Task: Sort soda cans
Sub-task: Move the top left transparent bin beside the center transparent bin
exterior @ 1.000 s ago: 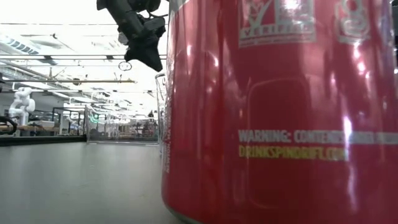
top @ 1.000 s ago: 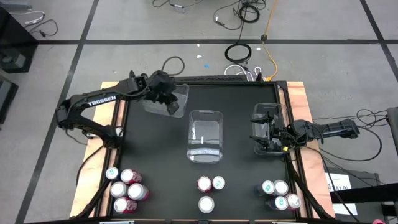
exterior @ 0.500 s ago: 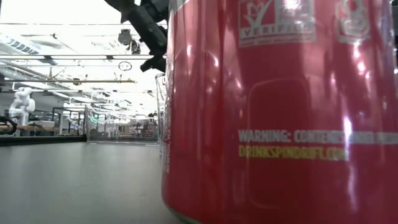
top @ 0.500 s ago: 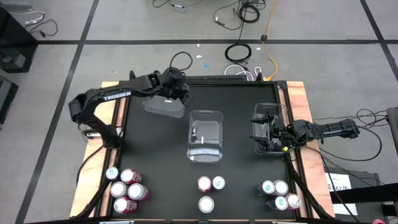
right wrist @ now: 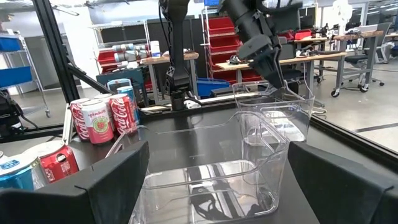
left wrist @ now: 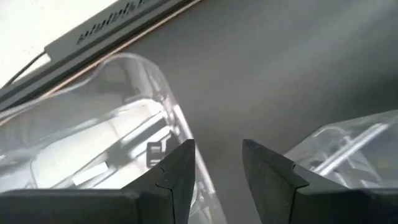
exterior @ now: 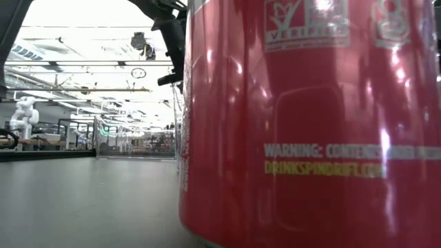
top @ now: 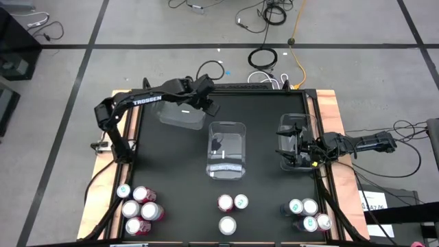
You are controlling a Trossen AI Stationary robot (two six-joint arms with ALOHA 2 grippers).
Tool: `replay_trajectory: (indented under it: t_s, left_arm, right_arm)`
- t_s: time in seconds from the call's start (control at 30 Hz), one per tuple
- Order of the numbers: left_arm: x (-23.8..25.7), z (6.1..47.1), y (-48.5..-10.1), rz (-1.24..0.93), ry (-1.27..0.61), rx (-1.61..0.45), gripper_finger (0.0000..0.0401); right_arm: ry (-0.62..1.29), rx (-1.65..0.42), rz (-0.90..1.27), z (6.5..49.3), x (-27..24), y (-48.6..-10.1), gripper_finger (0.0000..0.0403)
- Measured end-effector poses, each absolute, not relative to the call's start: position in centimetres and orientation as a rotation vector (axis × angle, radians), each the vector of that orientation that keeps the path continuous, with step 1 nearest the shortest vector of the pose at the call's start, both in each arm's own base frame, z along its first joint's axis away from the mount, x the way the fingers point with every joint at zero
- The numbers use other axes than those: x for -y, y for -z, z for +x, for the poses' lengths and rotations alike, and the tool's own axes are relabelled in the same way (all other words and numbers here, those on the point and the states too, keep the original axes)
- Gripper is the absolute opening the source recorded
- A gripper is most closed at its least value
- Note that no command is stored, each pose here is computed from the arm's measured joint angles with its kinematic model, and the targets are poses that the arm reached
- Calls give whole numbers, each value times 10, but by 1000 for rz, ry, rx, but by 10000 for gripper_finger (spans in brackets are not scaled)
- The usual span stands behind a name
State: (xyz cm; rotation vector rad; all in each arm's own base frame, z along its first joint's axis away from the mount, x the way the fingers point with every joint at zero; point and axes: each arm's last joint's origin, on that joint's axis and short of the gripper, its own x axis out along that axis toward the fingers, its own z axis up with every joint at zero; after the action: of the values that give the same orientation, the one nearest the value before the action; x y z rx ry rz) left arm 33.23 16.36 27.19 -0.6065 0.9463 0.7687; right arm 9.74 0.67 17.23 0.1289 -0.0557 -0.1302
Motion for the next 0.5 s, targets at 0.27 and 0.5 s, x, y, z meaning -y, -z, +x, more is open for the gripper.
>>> replay_trajectory:
  t_s: [0.27,0.5]
  left_arm:
    - [-173,332,-256,-629,-802,-1015,144]
    - [-175,335,-250,-629,-804,-1015,143]
  right_arm:
    - [131,55,129,97,-7,-172,377]
    - [130,55,129,97,-7,-172,377]
